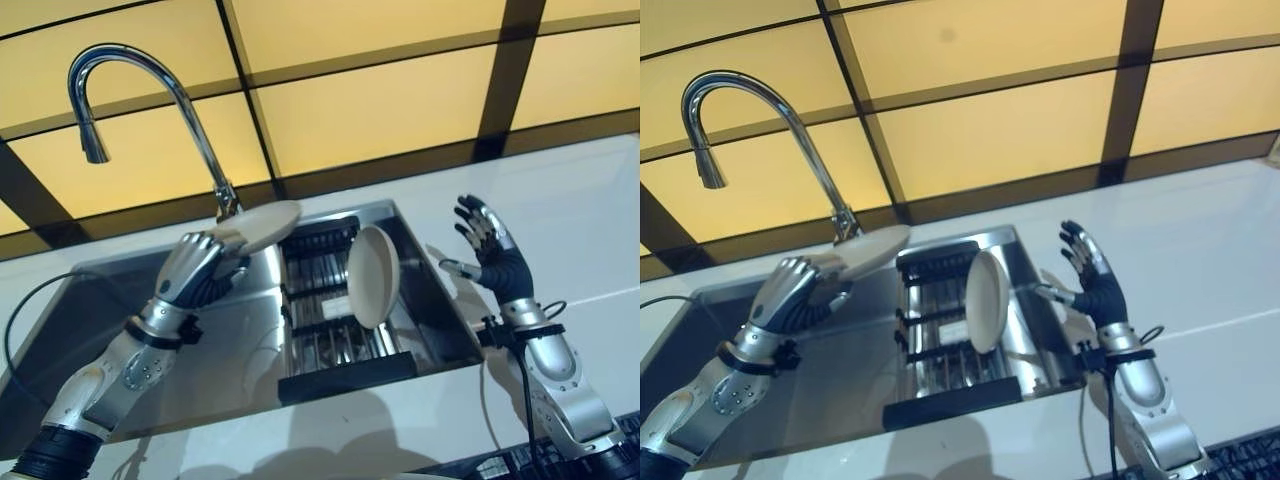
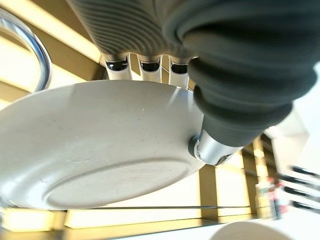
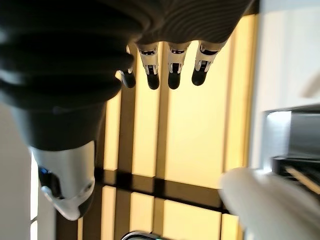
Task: Pick up plates and place into dishwasher.
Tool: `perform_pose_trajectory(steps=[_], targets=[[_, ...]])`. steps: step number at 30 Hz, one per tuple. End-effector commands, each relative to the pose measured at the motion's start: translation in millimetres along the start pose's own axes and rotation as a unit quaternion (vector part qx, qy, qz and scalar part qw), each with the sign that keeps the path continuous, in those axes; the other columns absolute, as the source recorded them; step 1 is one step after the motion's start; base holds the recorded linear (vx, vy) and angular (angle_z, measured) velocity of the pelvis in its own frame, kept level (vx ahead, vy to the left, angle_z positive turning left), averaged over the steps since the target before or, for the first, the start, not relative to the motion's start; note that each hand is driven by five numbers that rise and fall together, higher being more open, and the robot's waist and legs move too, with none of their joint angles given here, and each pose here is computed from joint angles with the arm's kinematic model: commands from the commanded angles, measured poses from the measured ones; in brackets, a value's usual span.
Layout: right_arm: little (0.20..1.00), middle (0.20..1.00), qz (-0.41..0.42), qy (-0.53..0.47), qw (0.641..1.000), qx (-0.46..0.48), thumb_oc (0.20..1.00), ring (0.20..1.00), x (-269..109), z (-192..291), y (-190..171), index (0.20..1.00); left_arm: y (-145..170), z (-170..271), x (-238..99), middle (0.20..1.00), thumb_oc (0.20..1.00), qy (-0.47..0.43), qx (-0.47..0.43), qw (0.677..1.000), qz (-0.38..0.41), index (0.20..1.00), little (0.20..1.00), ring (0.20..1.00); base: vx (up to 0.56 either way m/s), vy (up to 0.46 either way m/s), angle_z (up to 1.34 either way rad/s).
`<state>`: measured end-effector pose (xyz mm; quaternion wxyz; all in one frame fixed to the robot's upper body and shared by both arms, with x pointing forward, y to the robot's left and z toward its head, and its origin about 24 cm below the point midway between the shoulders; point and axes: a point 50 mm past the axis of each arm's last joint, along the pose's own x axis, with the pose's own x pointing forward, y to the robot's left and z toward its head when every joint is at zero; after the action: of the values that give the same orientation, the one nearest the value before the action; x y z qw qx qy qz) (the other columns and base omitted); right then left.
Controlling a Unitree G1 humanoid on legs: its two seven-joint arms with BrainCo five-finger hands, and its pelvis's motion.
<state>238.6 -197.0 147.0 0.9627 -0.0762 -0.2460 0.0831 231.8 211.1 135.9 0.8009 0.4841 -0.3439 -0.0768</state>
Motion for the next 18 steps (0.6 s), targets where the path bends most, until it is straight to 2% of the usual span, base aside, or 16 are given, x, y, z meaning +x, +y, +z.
perform_pose_trajectory(steps=[1,8,12,18], targets=[[1.000,1.000,0.020,-0.129,0.991,-0.020,1.000,1.000,24,41,8,1.000,27,13,29,0.200,0.200,-0.053,-0.072,0.996,0.019,0.200,0.200,0.200,-0.07,-0.009,0.01],[1.000,1.000,0.060,-0.159,0.985,-0.042,1.000,1.000,37,55,14,1.000,28,26,44,0.200,0.200,-0.075,-0.194,0.978,-0.035,0.200,0.200,0.200,-0.07,-0.015,0.02],[1.000,1.000,0.087,-0.168,0.981,-0.043,1.000,1.000,46,58,22,1.000,23,30,55,0.200,0.200,-0.081,-0.273,0.956,-0.068,0.200,0.200,0.200,-0.07,-0.020,0.02],[1.000,1.000,0.141,-0.160,0.975,-0.059,1.000,1.000,49,58,33,1.000,21,34,61,0.200,0.200,-0.098,-0.307,0.942,-0.094,0.200,0.200,0.200,-0.03,-0.006,0.02]])
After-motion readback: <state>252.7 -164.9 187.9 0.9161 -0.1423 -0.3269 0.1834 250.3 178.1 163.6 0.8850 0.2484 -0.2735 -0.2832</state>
